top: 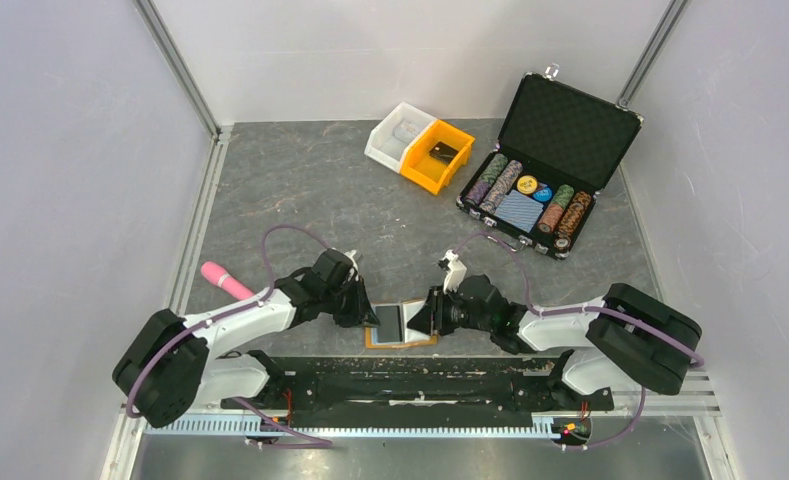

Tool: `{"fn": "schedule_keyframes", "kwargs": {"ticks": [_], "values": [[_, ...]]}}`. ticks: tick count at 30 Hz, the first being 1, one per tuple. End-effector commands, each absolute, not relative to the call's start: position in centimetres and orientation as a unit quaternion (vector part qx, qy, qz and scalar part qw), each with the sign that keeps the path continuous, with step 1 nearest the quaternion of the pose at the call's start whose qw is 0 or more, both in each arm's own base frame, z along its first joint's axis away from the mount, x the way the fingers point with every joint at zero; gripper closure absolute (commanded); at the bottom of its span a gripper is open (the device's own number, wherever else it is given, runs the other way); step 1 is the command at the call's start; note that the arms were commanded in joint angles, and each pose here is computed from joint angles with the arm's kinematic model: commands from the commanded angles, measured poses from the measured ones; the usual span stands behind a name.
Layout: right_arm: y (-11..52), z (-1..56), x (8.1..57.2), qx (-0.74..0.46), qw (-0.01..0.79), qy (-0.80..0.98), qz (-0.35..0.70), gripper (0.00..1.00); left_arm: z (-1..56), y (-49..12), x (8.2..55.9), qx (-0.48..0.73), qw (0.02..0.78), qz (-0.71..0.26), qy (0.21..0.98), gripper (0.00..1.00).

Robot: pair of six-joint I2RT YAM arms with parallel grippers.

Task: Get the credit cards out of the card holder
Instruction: Remove the credit card from the card holder.

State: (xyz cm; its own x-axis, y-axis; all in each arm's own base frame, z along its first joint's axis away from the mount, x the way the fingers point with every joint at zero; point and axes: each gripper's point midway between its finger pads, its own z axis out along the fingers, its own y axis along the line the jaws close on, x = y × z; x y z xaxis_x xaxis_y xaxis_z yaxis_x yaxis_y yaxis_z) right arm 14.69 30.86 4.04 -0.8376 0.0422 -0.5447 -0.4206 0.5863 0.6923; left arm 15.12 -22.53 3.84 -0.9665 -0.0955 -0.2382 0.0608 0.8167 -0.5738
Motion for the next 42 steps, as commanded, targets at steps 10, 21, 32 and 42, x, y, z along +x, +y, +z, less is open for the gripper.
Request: {"fn": "schedule_keyframes", "kwargs": {"ticks": [10, 21, 32, 42], "values": [[33.0, 5.4, 15.1, -0.124, 0.261, 0.831, 0.476, 0.73, 1.9, -22.0, 15.0, -0.005, 0.132, -0.287, 0.949, 0.83], [33.3, 4.3, 16.3, -0.105, 0.26, 0.851, 0.445, 0.7, 1.8, -22.0, 14.6, -0.002, 0.126, -0.292, 0.948, 0.82], [33.4, 3.0, 16.5, -0.112, 0.25, 0.868, 0.413, 0.71, 2.2, -22.2, 14.8, 0.005, 0.131, -0.297, 0.946, 0.8], [34.0, 3.1, 16.1, -0.116, 0.242, 0.865, 0.423, 0.7, 1.7, -22.1, 14.7, 0.006, 0.124, -0.291, 0.949, 0.86]]}}
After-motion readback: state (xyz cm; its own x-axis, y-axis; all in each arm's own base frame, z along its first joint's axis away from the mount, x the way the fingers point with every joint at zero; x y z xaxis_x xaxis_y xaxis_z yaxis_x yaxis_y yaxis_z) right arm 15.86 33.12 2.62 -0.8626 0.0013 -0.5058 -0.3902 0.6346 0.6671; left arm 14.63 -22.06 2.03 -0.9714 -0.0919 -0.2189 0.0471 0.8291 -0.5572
